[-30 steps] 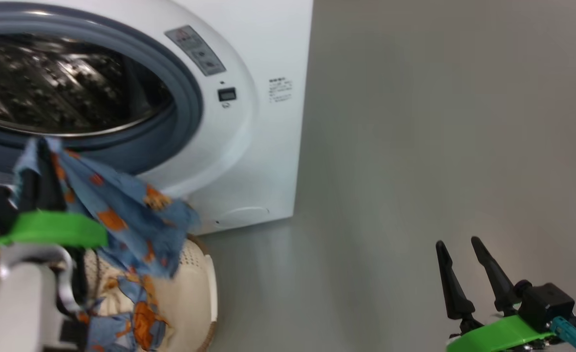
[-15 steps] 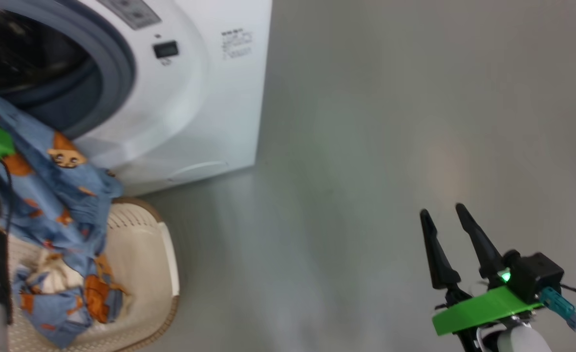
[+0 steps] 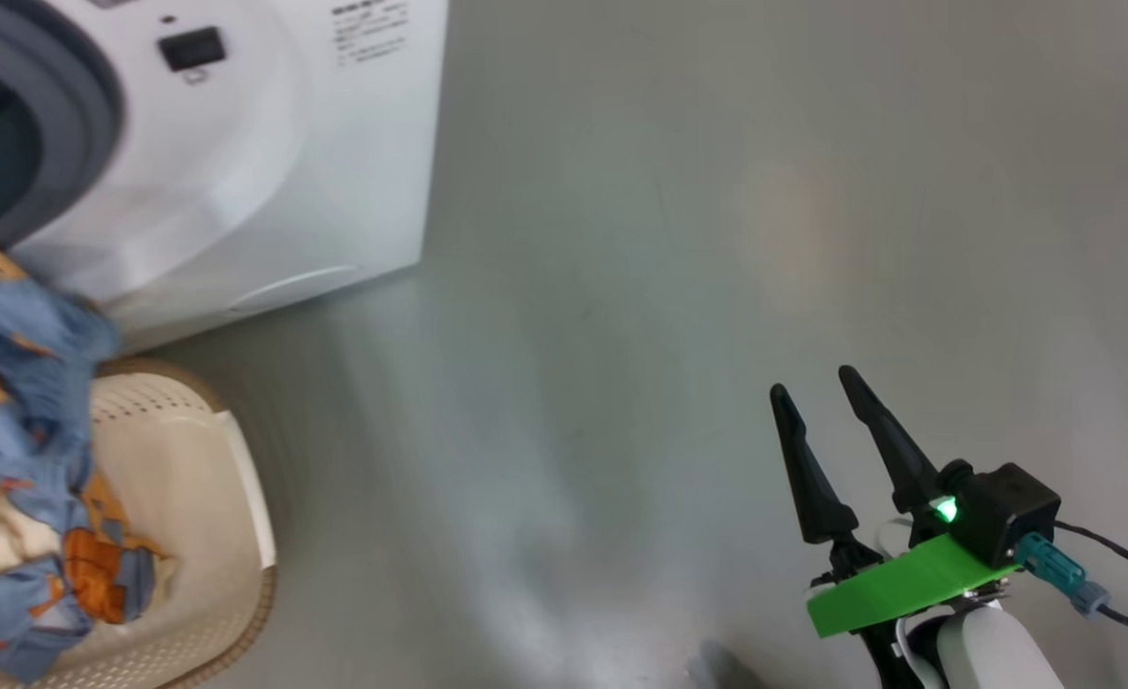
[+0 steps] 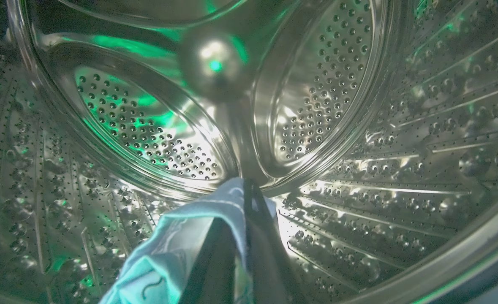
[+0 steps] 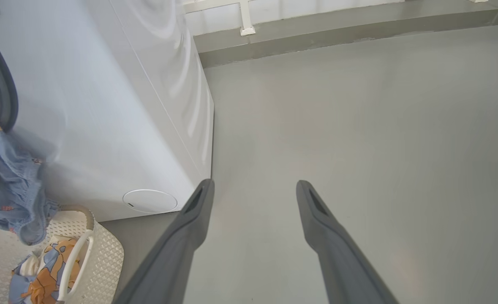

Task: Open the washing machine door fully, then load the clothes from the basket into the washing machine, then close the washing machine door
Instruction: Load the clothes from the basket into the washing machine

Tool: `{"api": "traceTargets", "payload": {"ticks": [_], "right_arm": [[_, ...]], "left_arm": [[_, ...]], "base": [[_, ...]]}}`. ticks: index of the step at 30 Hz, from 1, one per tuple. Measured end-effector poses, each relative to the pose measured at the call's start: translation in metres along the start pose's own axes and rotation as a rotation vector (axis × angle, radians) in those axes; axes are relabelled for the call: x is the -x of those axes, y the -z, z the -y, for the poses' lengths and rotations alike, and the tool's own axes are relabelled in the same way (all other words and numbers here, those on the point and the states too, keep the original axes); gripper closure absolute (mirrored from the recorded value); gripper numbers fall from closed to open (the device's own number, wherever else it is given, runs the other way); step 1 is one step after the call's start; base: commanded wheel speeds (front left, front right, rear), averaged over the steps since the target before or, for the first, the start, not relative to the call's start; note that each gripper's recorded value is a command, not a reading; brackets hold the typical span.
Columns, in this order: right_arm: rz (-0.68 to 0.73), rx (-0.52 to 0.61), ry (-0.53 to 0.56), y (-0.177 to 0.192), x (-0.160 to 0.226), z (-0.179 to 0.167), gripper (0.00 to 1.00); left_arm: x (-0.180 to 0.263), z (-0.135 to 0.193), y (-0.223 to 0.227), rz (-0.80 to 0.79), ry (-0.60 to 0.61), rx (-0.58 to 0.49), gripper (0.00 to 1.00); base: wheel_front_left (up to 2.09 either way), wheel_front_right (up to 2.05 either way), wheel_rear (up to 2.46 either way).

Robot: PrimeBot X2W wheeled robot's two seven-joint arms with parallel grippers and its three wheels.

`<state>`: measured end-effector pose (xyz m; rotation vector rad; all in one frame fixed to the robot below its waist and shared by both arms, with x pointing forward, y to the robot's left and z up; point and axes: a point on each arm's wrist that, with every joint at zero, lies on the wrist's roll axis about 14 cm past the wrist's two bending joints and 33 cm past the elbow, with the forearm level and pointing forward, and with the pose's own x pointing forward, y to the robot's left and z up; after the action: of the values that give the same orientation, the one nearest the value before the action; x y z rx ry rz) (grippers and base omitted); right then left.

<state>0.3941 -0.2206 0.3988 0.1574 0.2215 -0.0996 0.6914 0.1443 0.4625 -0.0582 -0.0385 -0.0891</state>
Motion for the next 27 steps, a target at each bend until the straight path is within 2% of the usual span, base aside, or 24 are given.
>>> {"api": "traceTargets", "payload": {"ticks": [8,11,16,17,18,20,21,23,27], "right_arm": [[-0.053,0.01,0.024,0.017,0.0,0.008,0.0],[-0.066,0.01,0.031,0.021,0.0,0.01,0.0],[-0.077,-0.003,0.045,0.025,0.002,0.013,0.0],[-0.076,-0.004,0.043,0.024,0.002,0.012,0.0],[-0.074,-0.006,0.042,0.023,0.002,0.012,0.0],[-0.07,-0.007,0.041,0.022,0.002,0.011,0.0],[-0.068,-0.008,0.04,0.021,0.003,0.011,0.0],[-0.061,-0.009,0.039,0.019,0.003,0.01,0.0],[-0.041,-0.011,0.039,0.012,0.004,0.011,0.0]], "left_arm": [[-0.04,0.005,-0.017,0.076,0.011,-0.004,1.0],[-0.044,0.006,-0.006,0.054,0.016,-0.02,1.0],[-0.04,0.01,0.038,-0.068,0.032,-0.068,1.0],[-0.038,0.01,0.042,-0.088,0.031,-0.079,0.93],[-0.037,0.008,0.046,-0.106,0.026,-0.091,0.76],[-0.035,0.006,0.05,-0.137,0.018,-0.112,0.56],[-0.034,0.005,0.052,-0.152,0.014,-0.116,0.28],[-0.032,0.003,0.056,-0.185,0.005,-0.121,0.0],[-0.026,0.0,0.058,-0.236,-0.01,-0.13,0.0]], "base": [[0.0,0.0,0.0],[0.0,0.0,0.0],[0.0,0.0,0.0],[0.0,0.0,0.0],[0.0,0.0,0.0],[0.0,0.0,0.0],[0.0,0.0,0.0],[0.0,0.0,0.0],[0.0,0.0,0.0]]}}
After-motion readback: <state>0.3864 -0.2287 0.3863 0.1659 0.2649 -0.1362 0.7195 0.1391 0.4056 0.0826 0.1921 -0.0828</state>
